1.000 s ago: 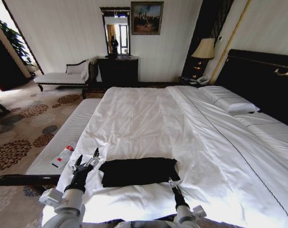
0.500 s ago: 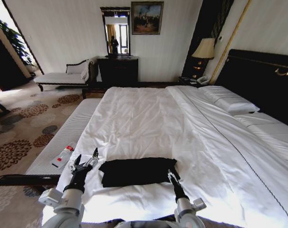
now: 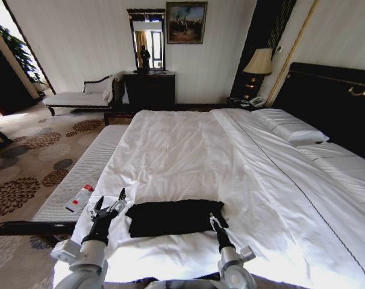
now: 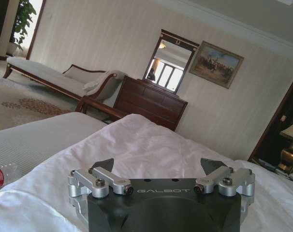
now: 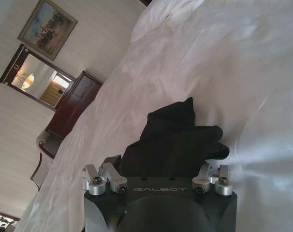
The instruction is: Fold the clothes on the bed.
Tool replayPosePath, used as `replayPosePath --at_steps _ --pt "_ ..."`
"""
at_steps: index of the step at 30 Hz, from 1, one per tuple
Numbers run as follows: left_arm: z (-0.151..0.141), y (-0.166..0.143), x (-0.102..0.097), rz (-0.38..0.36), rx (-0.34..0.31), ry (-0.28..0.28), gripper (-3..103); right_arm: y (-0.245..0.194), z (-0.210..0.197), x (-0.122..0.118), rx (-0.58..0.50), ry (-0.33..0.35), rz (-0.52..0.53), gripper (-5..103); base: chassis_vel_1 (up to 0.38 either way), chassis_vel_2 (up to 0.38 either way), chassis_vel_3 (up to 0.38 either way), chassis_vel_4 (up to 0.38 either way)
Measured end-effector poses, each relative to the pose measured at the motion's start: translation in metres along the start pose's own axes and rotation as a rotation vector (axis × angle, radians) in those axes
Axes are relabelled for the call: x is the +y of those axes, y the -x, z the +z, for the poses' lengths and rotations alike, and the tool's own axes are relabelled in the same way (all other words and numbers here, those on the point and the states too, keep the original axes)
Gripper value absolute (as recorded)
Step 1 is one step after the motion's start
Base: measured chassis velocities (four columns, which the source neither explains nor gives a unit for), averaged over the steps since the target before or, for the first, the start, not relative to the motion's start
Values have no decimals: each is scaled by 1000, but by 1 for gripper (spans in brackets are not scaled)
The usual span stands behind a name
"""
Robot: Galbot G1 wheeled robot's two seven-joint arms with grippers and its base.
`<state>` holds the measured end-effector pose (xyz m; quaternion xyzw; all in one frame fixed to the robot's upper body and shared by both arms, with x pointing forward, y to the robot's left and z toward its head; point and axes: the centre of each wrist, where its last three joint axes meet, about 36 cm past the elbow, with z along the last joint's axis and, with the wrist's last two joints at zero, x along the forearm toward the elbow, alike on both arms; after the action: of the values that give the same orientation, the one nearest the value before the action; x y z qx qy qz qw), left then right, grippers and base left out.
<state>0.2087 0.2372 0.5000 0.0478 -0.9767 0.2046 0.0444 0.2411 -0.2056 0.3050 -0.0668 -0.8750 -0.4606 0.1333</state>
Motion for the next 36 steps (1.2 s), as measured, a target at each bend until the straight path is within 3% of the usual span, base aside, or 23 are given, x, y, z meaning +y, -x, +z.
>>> replayPosePath --at_steps 4,8,10,14,16,19,25,30,32,36 --pt "0 0 0 0 -2 1 100 0 0 1 -1 0 -20 65 0 0 0 0" --pt "0 0 0 -1 -5 3 100 1 -2 1 -10 -20 -62 43 0 0 0 0" --pt "0 0 0 -1 -6 3 100 1 -3 1 -12 -25 -67 43 0 0 0 0" --pt "0 0 1 -7 -9 6 100 1 -8 0 -35 -51 -84 21 0 0 0 0" --pt "0 0 1 -7 -10 6 100 2 -9 0 -41 -53 -86 21 0 0 0 0" --pt "-1 0 1 -11 -12 10 100 5 -25 5 -105 -59 -113 5 0 0 0 0" --pt "-1 0 2 -13 -14 13 100 4 -54 8 -170 -61 -130 2 0 0 0 0" --pt "-3 1 4 -17 -18 16 100 6 -83 -12 -191 -137 -114 2 0 0 0 0" --pt "-4 2 5 -22 -23 16 100 11 -103 -28 -209 -200 -107 2 0 0 0 0" --pt "-6 2 7 -30 -24 10 100 18 -116 -33 -236 -244 -112 2 0 0 0 0"
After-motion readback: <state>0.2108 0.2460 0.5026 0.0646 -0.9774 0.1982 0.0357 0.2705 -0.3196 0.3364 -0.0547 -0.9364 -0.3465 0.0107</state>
